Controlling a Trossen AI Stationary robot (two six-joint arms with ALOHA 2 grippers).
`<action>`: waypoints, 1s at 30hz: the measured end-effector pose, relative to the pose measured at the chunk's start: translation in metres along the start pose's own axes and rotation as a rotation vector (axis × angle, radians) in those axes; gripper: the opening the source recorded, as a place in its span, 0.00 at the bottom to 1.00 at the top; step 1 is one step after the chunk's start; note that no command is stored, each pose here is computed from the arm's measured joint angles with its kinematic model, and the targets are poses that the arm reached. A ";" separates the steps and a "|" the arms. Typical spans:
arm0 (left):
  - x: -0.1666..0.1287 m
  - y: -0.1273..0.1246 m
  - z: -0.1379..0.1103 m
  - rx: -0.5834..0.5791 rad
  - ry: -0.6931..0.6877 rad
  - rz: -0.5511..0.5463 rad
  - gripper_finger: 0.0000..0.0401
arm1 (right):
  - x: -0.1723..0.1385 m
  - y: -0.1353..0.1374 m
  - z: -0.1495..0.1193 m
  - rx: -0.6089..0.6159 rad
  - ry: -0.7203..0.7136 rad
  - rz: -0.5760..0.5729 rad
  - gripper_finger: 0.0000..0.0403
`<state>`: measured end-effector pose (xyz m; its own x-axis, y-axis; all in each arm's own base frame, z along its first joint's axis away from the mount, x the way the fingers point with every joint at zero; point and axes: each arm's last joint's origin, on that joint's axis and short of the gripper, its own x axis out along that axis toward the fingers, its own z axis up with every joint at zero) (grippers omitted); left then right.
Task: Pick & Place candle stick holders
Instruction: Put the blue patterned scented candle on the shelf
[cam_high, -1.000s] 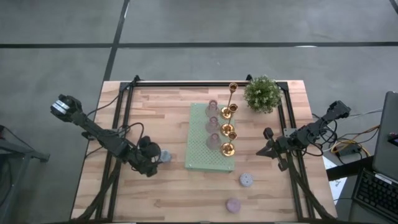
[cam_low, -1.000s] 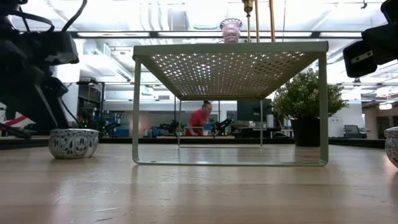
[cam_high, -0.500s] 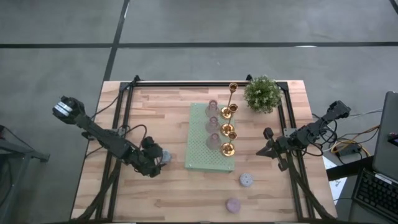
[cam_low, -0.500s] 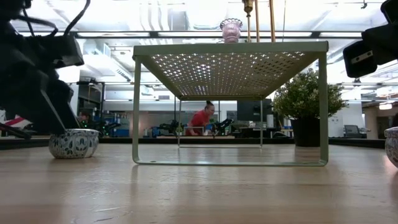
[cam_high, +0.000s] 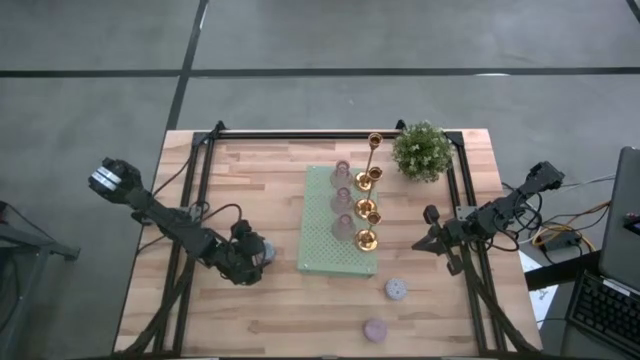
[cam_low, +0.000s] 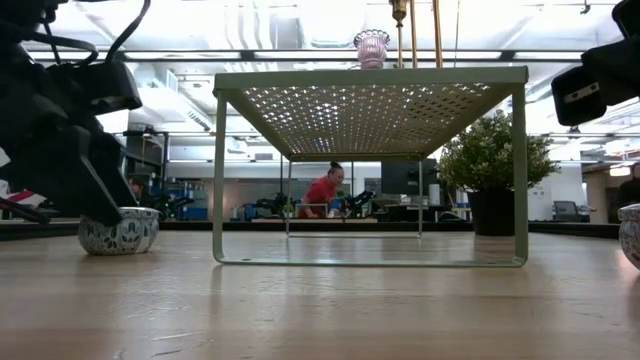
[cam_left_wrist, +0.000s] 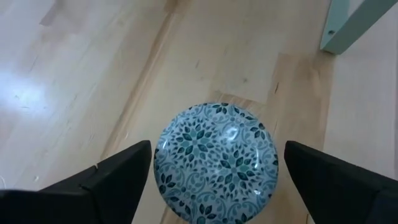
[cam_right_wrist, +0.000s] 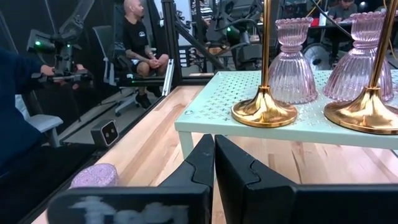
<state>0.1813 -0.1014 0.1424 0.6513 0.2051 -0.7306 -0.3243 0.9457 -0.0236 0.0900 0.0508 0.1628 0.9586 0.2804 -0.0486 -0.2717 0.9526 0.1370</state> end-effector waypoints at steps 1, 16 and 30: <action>0.000 0.000 0.000 0.000 -0.002 0.002 0.90 | 0.000 0.000 0.000 0.000 0.002 0.000 0.02; 0.000 0.000 0.001 -0.004 -0.017 0.010 0.74 | 0.001 0.000 -0.001 0.000 0.009 -0.001 0.02; 0.000 -0.002 0.001 -0.047 -0.001 -0.027 0.78 | 0.001 0.000 -0.001 0.001 0.009 -0.001 0.02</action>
<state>0.1826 -0.1028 0.1428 0.6608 0.1804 -0.7285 -0.3390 0.9378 -0.0753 0.0905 0.0512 0.1620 0.9582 0.2801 -0.0578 -0.2703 0.9529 0.1377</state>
